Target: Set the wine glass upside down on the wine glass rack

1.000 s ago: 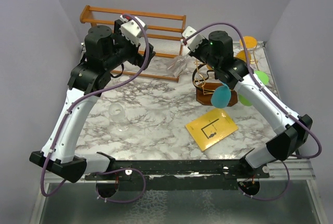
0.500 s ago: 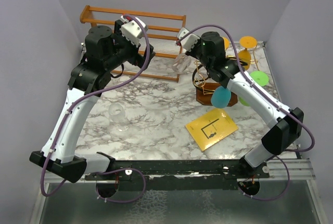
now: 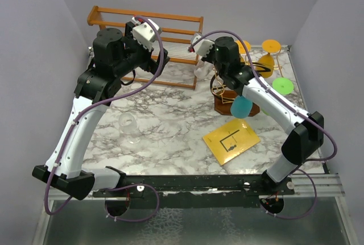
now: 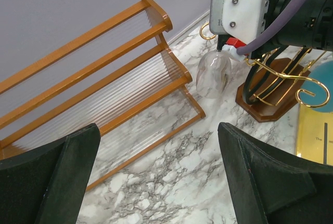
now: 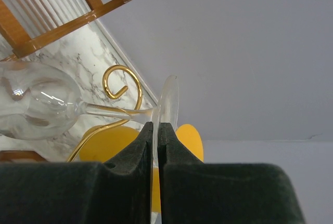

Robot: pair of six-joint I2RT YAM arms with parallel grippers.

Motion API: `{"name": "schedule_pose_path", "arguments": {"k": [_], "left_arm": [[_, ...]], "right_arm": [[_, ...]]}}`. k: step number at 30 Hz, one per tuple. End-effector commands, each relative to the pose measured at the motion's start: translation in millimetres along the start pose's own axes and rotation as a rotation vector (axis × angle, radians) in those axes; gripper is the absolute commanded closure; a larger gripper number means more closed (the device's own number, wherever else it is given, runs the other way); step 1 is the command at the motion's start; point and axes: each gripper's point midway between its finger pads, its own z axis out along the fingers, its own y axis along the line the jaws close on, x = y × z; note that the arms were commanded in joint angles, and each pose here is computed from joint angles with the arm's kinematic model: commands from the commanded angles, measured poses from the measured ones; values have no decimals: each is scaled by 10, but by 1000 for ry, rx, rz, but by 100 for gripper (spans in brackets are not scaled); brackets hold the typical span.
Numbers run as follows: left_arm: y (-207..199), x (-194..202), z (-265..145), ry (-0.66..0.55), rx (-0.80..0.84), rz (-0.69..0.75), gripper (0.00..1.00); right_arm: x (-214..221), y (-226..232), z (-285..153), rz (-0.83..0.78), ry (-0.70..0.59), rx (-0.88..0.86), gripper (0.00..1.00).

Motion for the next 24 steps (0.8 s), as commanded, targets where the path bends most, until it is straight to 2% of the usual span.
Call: {"name": "schedule_pose_path", "arguments": {"k": [1, 4, 24], "left_arm": [[-8, -29, -23, -12, 10, 1, 1], [-20, -34, -42, -13, 14, 0, 1], [-26, -34, -128, -17, 6, 15, 1]], "right_arm": [[-55, -166, 44, -20, 0, 99, 99], [1, -181, 72, -35, 34, 123, 99], [-87, -258, 346, -121, 59, 190, 99]]}}
